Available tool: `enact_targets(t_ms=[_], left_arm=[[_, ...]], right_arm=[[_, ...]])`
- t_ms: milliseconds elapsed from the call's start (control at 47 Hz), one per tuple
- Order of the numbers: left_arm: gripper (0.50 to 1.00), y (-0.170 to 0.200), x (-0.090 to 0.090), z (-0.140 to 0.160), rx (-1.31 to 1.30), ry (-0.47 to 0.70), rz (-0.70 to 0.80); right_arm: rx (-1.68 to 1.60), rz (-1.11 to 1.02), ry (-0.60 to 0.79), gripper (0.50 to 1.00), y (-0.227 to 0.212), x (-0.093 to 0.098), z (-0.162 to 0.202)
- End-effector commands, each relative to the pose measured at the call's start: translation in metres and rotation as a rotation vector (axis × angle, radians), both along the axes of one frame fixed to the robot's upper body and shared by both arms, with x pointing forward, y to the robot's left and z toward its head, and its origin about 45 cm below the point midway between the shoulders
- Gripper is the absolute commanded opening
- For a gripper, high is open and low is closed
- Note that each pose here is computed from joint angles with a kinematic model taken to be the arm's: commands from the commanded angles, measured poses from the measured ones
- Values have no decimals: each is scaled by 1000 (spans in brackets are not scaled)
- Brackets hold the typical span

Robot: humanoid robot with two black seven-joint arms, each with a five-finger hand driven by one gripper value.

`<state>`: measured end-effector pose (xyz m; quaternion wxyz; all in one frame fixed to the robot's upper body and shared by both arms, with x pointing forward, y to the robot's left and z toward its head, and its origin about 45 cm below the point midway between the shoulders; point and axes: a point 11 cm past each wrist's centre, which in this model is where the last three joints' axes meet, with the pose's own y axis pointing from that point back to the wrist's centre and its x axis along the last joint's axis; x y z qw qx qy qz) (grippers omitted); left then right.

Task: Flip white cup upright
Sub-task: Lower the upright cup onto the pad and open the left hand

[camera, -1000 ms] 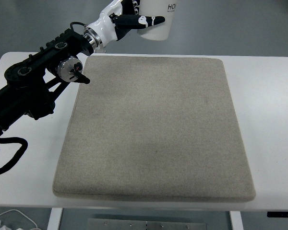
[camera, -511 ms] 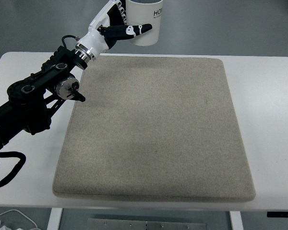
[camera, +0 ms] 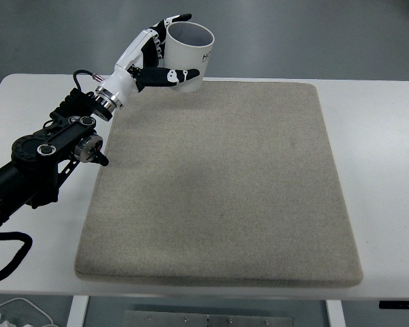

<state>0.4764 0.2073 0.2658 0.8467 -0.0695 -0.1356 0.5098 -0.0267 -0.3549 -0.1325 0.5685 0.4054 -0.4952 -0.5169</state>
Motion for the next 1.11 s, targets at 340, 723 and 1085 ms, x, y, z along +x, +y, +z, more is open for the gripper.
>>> enact_targets(t_ms=[340,723,1085], left_arm=[[606,18,-16,-44,73,61,57],[651,20,-26,-65,100,92,71],[737,22,-33,-80,129,120,73]], right_arm=[[0,0,0,930,0,0,0],[0,0,0,930,0,0,0],[1,0,0,928,0,0,0]])
